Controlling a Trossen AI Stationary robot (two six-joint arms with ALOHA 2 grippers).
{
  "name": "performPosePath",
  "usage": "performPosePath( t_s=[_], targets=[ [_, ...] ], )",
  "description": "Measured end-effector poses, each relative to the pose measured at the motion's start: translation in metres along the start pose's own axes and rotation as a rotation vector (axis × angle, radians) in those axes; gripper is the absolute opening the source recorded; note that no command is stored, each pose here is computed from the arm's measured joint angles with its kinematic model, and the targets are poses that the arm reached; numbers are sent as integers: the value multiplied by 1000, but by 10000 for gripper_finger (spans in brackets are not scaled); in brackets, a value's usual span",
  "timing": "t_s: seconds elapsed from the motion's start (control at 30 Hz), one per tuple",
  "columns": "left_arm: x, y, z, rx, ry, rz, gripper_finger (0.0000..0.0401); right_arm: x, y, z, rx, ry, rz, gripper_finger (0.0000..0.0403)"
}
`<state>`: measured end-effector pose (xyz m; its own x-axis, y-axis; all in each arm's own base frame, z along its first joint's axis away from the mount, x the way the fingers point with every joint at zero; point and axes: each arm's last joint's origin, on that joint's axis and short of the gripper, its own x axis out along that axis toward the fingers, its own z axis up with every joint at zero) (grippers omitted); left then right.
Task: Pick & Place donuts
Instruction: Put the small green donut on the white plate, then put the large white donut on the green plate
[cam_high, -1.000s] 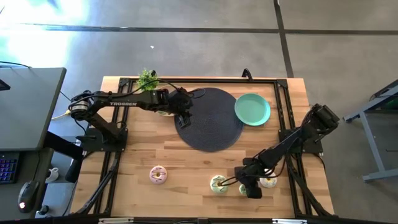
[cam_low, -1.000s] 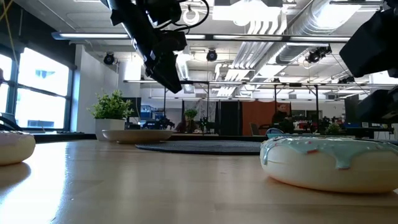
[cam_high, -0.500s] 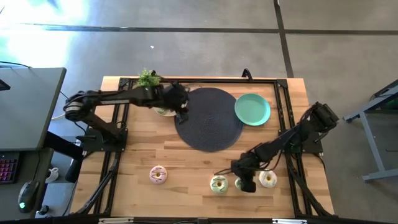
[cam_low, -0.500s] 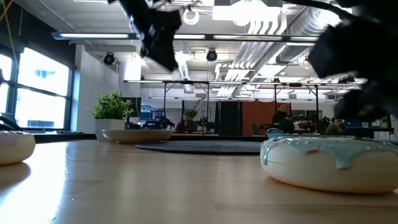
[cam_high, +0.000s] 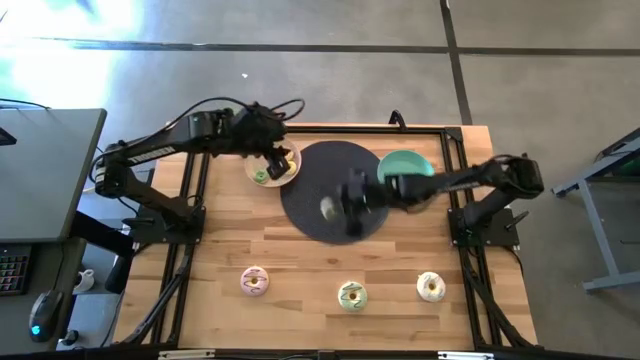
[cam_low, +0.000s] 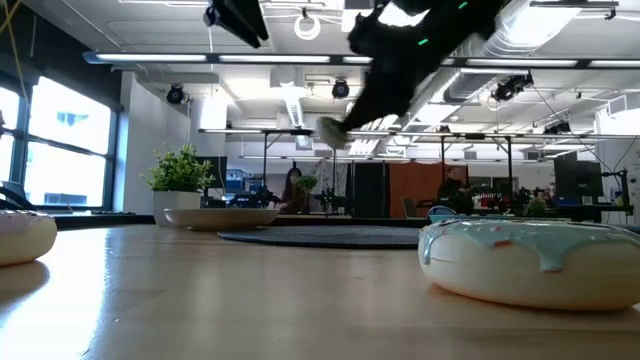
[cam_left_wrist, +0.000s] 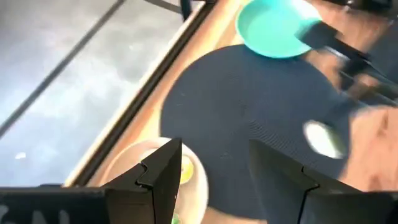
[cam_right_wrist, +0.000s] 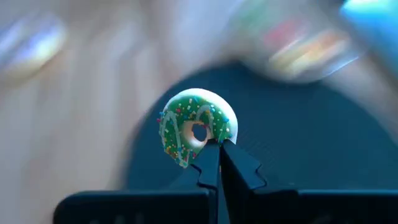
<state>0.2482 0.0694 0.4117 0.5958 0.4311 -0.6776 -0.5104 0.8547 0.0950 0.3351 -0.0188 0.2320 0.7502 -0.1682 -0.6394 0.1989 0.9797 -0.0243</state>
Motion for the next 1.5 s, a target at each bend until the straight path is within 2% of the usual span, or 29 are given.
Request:
performPosePath(
  t_s=[0.07, 0.13, 0.3, 0.43, 0.53, 0.63, 0.8, 0.87, 0.97, 1.07, 1.23, 1.4, 1.5],
  targets=[
    [-8, 3, 4, -2, -35, 28, 179, 11, -27, 13, 30, -141, -96, 3],
    [-11, 4, 7, 8, -48, 51, 179, 23, -52, 21, 88, -261, -141, 2],
    [-20, 7, 13, 35, -85, 91, 179, 66, -91, 22, 282, -469, -58, 1],
    [-22, 8, 15, 55, -93, 112, 179, 110, -97, 29, 274, -449, -39, 1],
    [-22, 8, 15, 60, -93, 120, 179, 137, -100, 47, 273, -433, -43, 1],
    [-22, 8, 15, 60, -93, 121, 179, 160, -104, 63, 273, -351, -46, 1],
    [-22, 8, 14, 60, -93, 119, 179, 180, -109, 92, 301, -342, -111, 1],
    [-22, 8, 14, 60, -93, 119, 179, 189, -111, 97, 317, -343, -147, 2],
    [-22, 8, 14, 60, -92, 119, 179, 205, -112, 89, 320, -283, -158, 3],
    [-22, 8, 14, 61, -91, 116, 179, 213, -113, 83, 324, -279, -180, 3],
    [-22, 8, 14, 61, -90, 115, 179, 214, -117, 84, 358, -334, -289, 16],
    [-22, 8, 14, 54, -90, 108, 179, 213, -123, 85, 385, -348, -261, 50],
    [-22, 7, 14, 55, -86, 74, 179, 214, -127, 80, 423, -304, -269, 76]
  ],
)
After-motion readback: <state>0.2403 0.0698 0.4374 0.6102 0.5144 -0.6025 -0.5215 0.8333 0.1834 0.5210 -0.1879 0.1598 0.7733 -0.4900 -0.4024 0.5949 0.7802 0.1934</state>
